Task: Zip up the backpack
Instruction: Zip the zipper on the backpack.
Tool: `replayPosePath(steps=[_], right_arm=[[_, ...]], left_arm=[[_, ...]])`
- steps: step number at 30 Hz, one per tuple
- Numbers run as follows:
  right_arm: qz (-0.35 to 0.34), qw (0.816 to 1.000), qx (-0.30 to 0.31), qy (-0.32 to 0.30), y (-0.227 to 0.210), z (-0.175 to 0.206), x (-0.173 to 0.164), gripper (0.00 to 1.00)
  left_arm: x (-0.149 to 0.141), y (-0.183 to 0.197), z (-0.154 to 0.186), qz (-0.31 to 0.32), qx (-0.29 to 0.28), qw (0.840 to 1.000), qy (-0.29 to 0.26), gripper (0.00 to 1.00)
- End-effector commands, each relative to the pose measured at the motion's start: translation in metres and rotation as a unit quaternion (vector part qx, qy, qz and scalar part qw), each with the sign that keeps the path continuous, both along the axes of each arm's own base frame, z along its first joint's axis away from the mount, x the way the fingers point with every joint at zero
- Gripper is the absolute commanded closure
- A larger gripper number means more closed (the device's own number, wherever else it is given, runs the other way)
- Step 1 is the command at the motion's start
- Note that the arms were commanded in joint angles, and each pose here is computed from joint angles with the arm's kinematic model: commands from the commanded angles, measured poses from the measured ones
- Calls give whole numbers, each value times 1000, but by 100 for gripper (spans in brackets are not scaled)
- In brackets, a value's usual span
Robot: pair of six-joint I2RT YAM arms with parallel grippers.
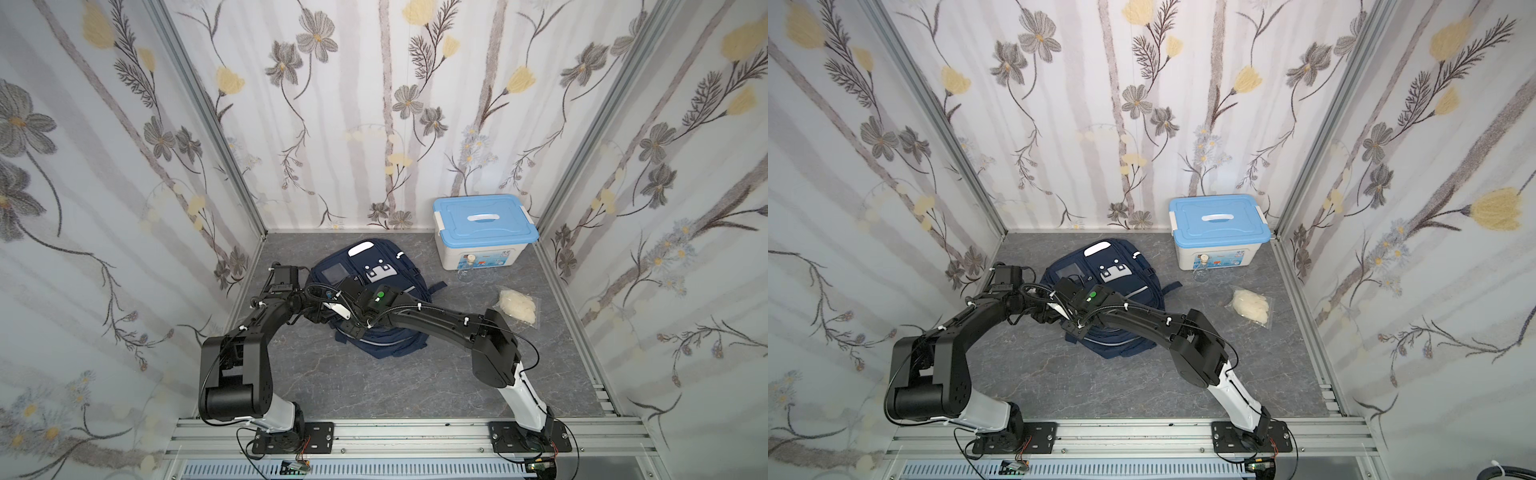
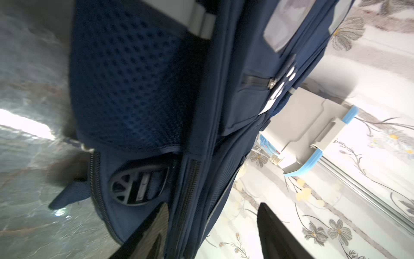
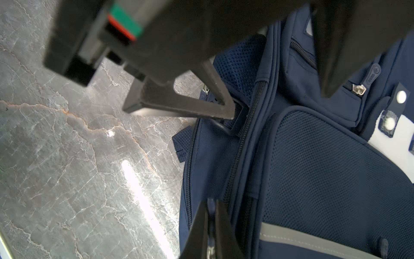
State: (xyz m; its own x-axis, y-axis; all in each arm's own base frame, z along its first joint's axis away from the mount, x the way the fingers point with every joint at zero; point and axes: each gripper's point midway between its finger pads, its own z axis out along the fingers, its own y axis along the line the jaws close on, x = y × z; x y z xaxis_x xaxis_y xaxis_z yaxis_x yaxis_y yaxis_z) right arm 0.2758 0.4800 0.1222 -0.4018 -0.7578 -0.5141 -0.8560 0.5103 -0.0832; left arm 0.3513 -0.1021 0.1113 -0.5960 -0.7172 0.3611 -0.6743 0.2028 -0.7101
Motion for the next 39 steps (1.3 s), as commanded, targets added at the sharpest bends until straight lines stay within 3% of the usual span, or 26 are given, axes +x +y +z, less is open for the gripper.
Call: replayPosePath(steps=[1,7,11,20,28,39], right_arm=[[-15,1000,12,-18,4,9,7,100],[-18,999,26,-24,8,18,9,100],[-16,999,24,-24,8,17,8,100],[25,999,-28,-18,-20,-5,-13,100],[51,994,-89,-41,-61,-18,-23,100],[30,975,-172,-136,-118,-19,14,100]], left_arm=[[4,-10,-3,14,-17,1000,7,39],[2,-23,-23,18,-21,999,21,63],[-1,-24,-33,16,-14,999,30,100],[-1,-11,-54,7,2,999,53,100],[0,29,-64,13,14,997,72,100],[12,75,-55,20,4,997,72,100]])
